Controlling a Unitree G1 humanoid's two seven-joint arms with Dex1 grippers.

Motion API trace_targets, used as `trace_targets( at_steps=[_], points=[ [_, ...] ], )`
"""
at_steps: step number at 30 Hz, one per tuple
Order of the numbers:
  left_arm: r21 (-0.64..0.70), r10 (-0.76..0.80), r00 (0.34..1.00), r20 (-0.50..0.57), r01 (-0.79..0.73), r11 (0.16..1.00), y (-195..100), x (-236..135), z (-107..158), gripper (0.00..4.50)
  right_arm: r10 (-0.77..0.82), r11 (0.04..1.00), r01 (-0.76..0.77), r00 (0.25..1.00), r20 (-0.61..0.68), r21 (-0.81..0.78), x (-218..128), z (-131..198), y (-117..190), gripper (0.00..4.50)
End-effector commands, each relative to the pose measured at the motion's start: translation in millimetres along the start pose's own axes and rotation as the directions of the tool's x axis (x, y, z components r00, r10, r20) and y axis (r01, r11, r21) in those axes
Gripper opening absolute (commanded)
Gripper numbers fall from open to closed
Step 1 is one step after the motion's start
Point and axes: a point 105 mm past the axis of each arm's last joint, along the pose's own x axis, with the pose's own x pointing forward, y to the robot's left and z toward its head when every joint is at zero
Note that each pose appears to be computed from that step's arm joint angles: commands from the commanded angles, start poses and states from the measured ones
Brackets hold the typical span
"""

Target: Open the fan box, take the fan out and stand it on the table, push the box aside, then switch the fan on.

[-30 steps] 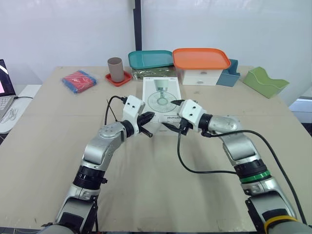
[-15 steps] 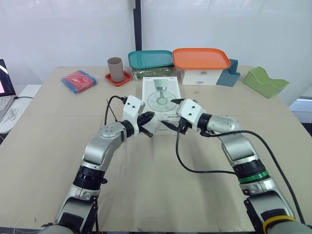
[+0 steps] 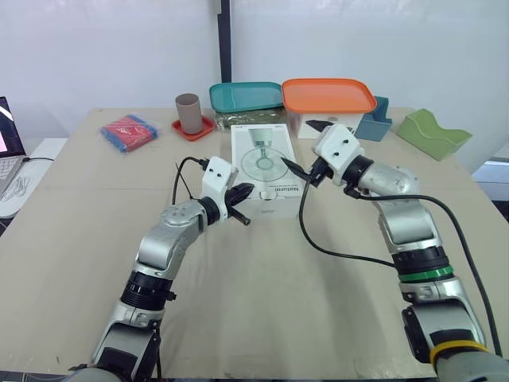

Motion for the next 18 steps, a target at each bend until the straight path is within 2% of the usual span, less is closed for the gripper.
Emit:
trace_targets(
  at_steps=[1, 4, 8, 13, 18],
  points=[
    [-0.030, 0.012, 1.000, -0.029, -0.013, 0.999, 4, -1, -10, 0.03, 0.169, 0.982, -0.171, 0.985, 0.025, 0.085, -10, 4, 26, 4.50],
    [-0.056, 0.019, 1.000, -0.020, -0.020, 0.998, 6, -1, -8, 0.03, 0.307, 0.945, -0.306, 0.952, 0.010, 0.117, -20, -1, 51, 4.50],
    [-0.074, 0.025, 1.000, -0.011, -0.026, 0.997, 8, -1, -6, 0.03, 0.399, 0.907, -0.391, 0.917, -0.019, 0.153, -27, -8, 74, 4.50],
    [-0.076, 0.025, 1.000, -0.009, -0.025, 0.997, 9, 0, -4, 0.03, 0.465, 0.875, -0.449, 0.884, -0.054, 0.180, -35, -17, 89, 4.50],
    [-0.080, 0.030, 1.000, -0.006, -0.031, 0.996, 11, -1, -3, 0.03, 0.578, 0.803, -0.547, 0.812, -0.083, 0.234, -51, -23, 106, 4.50]
  ],
)
